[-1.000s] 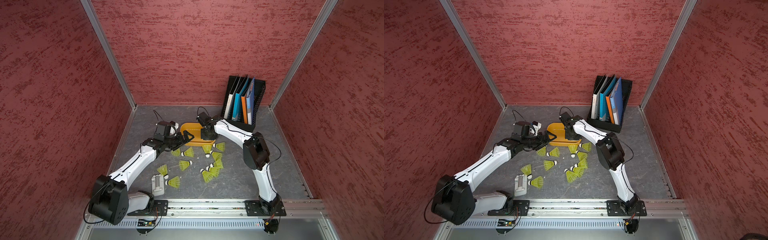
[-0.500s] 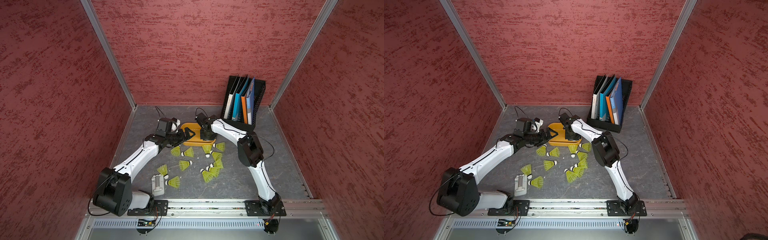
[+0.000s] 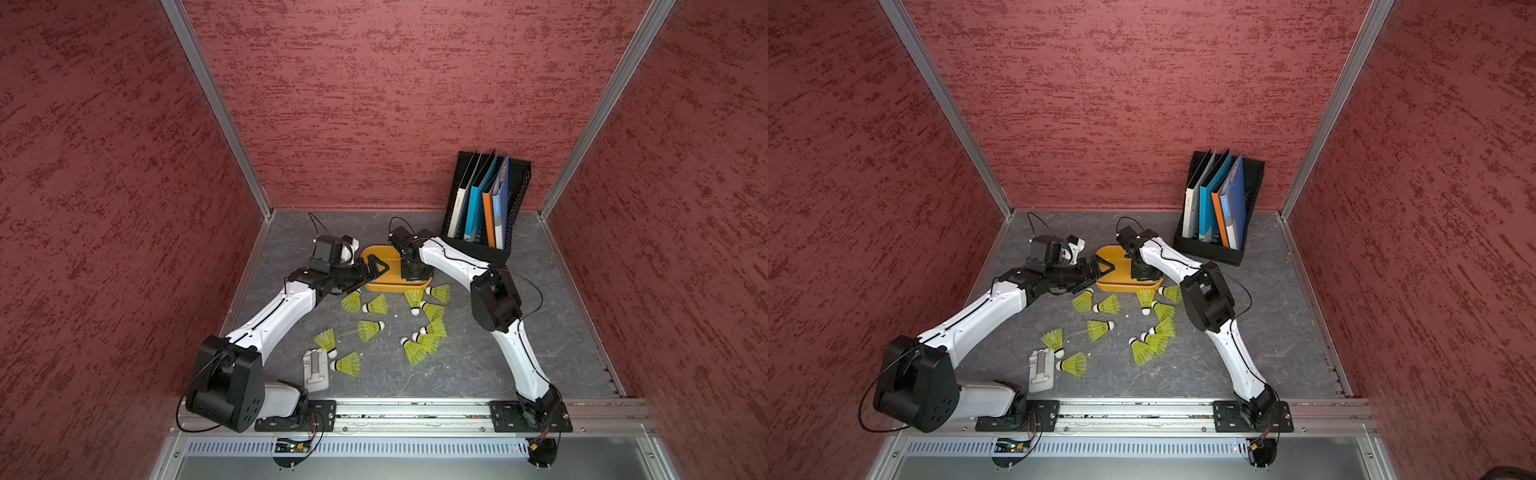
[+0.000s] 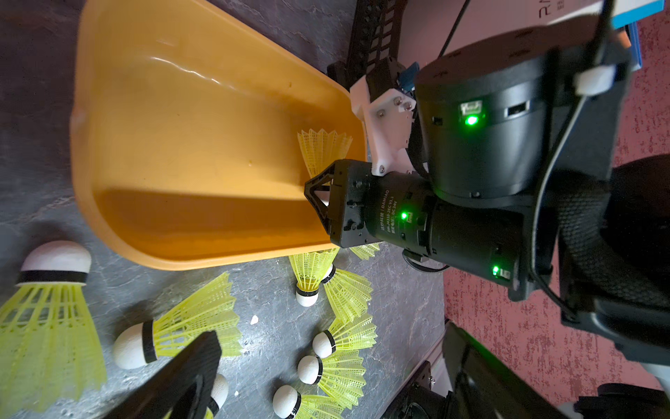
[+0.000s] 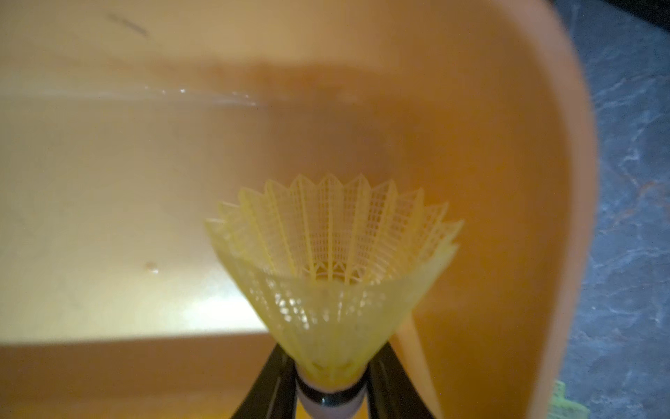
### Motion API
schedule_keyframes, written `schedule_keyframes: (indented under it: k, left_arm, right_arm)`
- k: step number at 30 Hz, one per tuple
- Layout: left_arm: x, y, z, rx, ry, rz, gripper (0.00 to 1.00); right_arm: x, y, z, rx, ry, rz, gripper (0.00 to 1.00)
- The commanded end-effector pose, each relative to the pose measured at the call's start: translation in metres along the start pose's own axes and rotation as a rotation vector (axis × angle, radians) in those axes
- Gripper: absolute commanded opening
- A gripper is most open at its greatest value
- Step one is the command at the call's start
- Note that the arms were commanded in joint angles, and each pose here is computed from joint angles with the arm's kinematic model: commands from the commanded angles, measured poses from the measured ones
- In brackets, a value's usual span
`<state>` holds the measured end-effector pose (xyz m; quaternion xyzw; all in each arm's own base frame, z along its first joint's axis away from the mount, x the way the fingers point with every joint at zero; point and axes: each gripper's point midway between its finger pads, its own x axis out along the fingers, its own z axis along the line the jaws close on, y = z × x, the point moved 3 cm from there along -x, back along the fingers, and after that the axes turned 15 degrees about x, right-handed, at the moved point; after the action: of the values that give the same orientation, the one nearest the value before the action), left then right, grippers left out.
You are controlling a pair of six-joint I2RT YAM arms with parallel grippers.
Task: Put the shuttlecocks into the storage box
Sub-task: Place the shuttlecock in the storage box.
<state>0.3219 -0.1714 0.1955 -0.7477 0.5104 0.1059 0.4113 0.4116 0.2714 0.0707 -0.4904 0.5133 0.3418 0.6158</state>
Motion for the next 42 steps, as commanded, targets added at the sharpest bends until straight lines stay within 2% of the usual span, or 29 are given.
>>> schedule_keyframes:
  k: [1,13,22,26,34,42]
  left_arm:
    - [-0.004,-0.013,0.01,-0.029,0.002,0.002,1.0]
    - [0.024,-0.034,0.022,-0.074,0.068,0.098,1.0]
    - [0.025,-0.04,0.018,-0.063,0.083,0.091,1.0]
    - [0.024,-0.037,0.017,-0.061,0.086,0.094,1.0]
    - [0.023,-0.036,0.016,-0.056,0.088,0.093,1.0]
    - [0.026,-0.026,0.006,-0.023,0.088,0.121,1.0]
  right_arm:
    - [0.001,-0.004,-0.006,0.019,0.032,-0.009,0.32]
    - [0.009,-0.004,-0.009,0.034,0.042,0.011,0.33]
    - [0.014,-0.005,-0.008,0.046,0.045,0.026,0.42]
    - [0.013,-0.006,-0.007,0.052,0.04,0.024,0.42]
    - [-0.004,-0.012,-0.002,0.078,0.001,0.005,0.45]
    - [-0.036,-0.018,-0.006,0.113,-0.032,-0.027,0.49]
